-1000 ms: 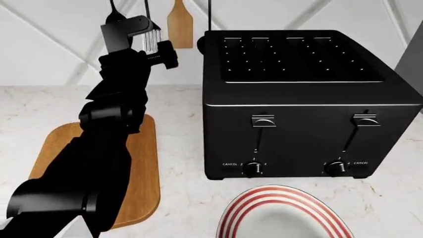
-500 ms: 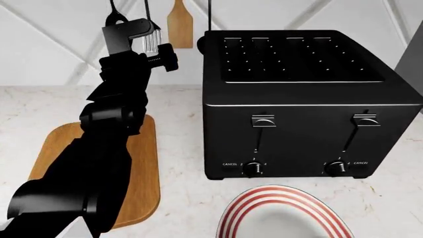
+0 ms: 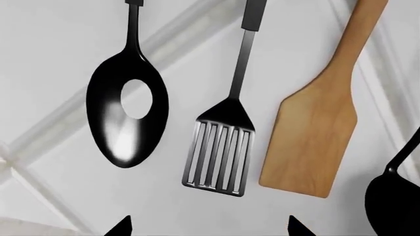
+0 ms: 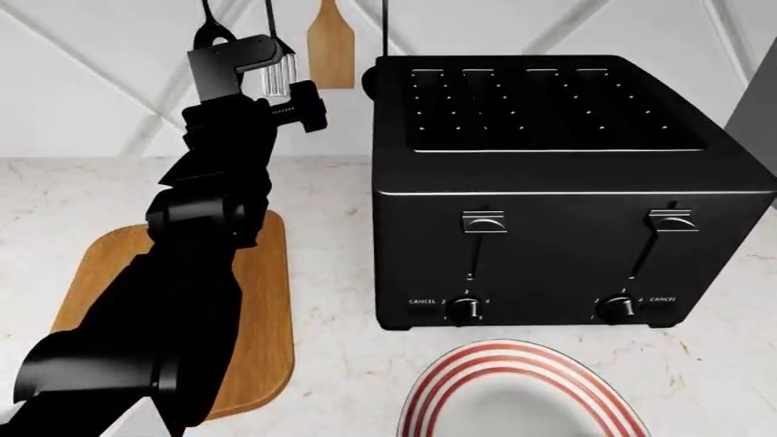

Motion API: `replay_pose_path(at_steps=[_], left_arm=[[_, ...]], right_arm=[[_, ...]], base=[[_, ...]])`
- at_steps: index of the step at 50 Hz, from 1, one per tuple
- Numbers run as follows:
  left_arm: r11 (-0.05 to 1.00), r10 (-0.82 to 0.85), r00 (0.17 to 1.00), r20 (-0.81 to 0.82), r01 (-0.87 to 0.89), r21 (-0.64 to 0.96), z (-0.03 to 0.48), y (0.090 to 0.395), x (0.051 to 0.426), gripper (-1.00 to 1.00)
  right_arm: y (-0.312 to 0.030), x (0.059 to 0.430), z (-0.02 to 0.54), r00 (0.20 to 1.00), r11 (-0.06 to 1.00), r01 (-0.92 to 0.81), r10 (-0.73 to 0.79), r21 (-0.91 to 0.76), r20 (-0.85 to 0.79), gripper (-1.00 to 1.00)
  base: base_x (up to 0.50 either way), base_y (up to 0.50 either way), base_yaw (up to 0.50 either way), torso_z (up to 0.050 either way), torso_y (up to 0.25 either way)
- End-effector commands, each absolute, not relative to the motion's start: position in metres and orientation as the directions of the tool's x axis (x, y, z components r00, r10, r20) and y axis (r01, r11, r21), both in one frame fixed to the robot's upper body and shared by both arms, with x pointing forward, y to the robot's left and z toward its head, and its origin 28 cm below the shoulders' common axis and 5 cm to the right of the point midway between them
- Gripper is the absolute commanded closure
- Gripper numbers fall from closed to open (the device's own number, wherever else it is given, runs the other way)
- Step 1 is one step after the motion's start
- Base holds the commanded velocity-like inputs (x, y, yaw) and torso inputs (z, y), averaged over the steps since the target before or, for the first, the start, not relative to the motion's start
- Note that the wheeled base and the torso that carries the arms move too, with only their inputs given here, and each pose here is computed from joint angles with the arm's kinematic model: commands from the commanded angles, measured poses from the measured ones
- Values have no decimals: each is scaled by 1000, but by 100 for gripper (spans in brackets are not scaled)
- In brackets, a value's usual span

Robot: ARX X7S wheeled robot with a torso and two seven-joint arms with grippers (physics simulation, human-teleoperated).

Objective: Pick the steak from the plate and place it on the cutting board. Then pick the condiment bottle from the cabinet and place it next to the cutting board.

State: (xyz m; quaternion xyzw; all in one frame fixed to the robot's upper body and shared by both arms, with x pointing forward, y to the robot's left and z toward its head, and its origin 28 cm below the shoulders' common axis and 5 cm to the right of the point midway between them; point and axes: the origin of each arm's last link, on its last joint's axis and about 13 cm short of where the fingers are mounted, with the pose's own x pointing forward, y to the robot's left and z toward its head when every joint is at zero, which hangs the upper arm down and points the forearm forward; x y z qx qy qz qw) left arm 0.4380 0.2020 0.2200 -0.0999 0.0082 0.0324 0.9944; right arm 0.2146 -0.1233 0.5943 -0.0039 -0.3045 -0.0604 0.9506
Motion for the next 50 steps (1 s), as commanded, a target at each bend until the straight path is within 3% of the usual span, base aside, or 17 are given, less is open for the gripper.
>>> replay_pose_path(at_steps=[1, 34, 48, 49, 50], left_arm=[[978, 63, 998, -25, -66, -199, 220, 202, 438, -100], [975, 55, 998, -26, -59, -213, 219, 203, 438, -100], [975, 53, 998, -26, -57, -215, 219, 204, 438, -100], [975, 53, 998, -26, -57, -214, 219, 204, 438, -100], [975, 52, 998, -26, -57, -214, 219, 204, 438, -100]], right_arm=[[-123, 244, 580, 881, 993, 121, -116, 20, 458, -100], [-141, 298, 534, 953, 987, 157, -159, 26, 257, -100], [-144, 329, 503, 981, 981, 191, -190, -16, 42, -100], [-144, 329, 502, 979, 979, 203, -203, -15, 38, 100], [-144, 329, 502, 978, 978, 207, -206, -18, 32, 100]], base=[[0, 0, 0, 0, 0], [0, 0, 0, 0, 0], [0, 0, 0, 0, 0], [0, 0, 0, 0, 0], [0, 0, 0, 0, 0]])
